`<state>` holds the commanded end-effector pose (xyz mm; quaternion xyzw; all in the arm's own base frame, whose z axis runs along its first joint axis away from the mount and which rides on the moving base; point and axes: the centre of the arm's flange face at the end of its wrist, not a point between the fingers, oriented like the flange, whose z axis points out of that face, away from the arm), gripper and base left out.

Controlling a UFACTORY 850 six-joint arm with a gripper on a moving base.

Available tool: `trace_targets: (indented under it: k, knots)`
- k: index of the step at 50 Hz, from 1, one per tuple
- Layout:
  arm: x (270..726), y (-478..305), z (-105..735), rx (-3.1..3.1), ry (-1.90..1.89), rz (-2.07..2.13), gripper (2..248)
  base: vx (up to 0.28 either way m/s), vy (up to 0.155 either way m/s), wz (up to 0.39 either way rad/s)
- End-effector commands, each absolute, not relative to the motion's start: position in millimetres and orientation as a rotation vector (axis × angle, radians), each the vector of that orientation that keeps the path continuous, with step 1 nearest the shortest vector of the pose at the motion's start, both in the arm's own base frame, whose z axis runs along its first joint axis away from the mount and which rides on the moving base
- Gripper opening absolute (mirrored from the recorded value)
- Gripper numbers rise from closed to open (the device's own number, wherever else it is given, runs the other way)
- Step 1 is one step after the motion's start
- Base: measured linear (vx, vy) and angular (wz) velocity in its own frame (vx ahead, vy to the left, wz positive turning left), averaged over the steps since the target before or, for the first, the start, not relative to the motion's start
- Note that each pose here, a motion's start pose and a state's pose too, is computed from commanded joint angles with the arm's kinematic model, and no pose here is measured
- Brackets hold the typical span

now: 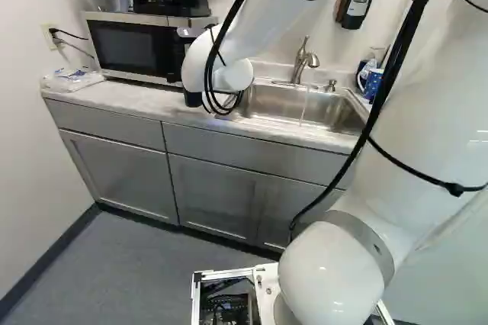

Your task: Rinse the cup and place it in the tray

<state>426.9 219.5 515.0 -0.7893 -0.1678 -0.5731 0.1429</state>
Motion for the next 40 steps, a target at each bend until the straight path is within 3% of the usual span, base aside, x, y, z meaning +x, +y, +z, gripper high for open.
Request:
trace_targets:
  k: [12, 13, 17, 18, 22, 23, 27, 28, 40]
  knots:
    - [426.9, 219.5, 515.0, -2.277, -0.484, -1.653, 247, 0.0, 0.0, 0.0]
    - [426.9, 219.5, 515.0, -2.277, -0.484, -1.653, 214, 0.0, 0.0, 0.0]
    - [426.9, 219.5, 515.0, -2.277, -0.484, -1.653, 214, 0.0, 0.0, 0.0]
    - [426.9, 219.5, 515.0, -2.277, -0.484, -1.653, 176, 0.0, 0.0, 0.0]
    - [426.9, 219.5, 515.0, -2.277, -0.484, -1.653, 176, 0.0, 0.0, 0.0]
    - [426.9, 219.5, 515.0, -2.277, -0.484, -1.653, 139, 0.0, 0.0, 0.0]
    - [426.9, 219.5, 515.0, -2.277, -0.484, -1.653, 139, 0.0, 0.0, 0.0]
    - [426.9, 219.5, 515.0, -2.277, -0.484, -1.653, 126, 0.0, 0.0, 0.0]
    - [426.9, 219.5, 515.0, -2.277, -0.484, -1.653, 126, 0.0, 0.0, 0.0]
